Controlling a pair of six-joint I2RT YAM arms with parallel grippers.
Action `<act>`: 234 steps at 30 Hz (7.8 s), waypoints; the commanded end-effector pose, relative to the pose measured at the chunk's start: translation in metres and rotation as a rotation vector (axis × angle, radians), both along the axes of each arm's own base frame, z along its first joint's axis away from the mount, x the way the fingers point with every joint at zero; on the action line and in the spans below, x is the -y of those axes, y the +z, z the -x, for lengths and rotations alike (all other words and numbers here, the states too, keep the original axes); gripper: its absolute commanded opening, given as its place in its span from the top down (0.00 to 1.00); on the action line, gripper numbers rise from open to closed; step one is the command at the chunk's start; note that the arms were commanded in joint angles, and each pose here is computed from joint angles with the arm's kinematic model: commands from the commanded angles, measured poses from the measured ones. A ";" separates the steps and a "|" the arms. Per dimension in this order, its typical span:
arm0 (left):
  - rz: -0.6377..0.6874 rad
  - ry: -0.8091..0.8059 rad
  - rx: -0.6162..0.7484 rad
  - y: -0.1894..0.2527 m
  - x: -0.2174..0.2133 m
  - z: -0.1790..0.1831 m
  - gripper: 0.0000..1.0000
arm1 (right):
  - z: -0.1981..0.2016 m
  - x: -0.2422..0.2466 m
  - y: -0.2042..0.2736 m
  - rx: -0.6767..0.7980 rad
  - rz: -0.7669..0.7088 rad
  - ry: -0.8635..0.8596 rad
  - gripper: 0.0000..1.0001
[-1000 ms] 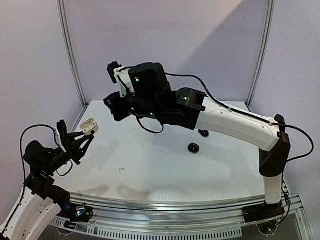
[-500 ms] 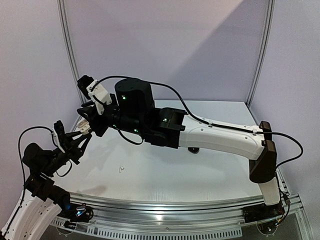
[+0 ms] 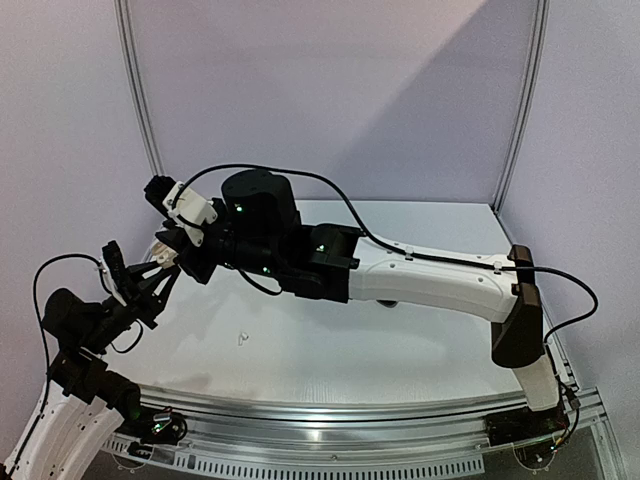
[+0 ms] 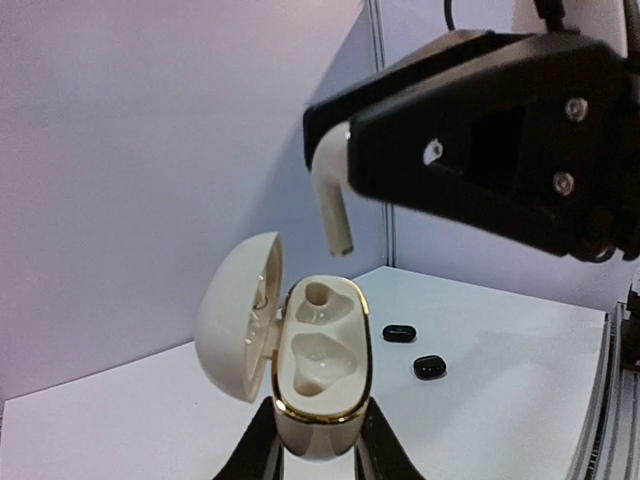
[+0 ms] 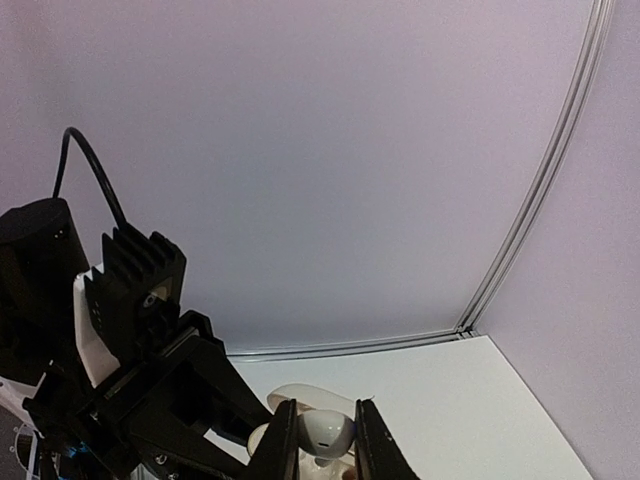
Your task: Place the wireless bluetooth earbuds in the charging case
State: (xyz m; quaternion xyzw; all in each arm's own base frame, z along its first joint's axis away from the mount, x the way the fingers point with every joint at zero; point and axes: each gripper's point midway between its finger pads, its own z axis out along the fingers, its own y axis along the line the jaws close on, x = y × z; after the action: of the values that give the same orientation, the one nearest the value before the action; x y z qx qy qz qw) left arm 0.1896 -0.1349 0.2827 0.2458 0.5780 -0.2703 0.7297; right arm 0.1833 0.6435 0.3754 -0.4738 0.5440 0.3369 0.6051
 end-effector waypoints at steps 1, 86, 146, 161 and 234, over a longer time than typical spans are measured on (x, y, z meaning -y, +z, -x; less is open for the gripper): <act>0.006 -0.021 0.004 -0.003 0.003 0.003 1.00 | -0.002 -0.005 -0.020 0.021 0.059 -0.001 1.00; 0.000 -0.021 0.022 0.001 0.003 0.005 1.00 | -0.007 -0.007 -0.065 0.175 0.286 -0.102 0.84; -0.002 -0.054 0.006 -0.002 0.007 0.006 1.00 | -0.013 0.009 -0.022 0.078 0.158 -0.149 0.76; 0.001 -0.053 -0.001 -0.003 0.007 0.005 1.00 | -0.006 0.011 -0.005 0.051 0.116 -0.103 0.73; -0.012 0.082 -0.229 -0.033 -0.006 -0.038 1.00 | -0.056 0.028 -0.365 -0.659 0.452 -0.634 0.51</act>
State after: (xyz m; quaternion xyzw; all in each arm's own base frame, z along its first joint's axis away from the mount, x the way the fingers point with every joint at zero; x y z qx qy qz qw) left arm 0.2262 -0.1291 0.2551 0.1956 0.6666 -0.2613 0.6701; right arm 0.2442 0.6218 0.0433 -0.2644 0.8715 0.1668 0.3777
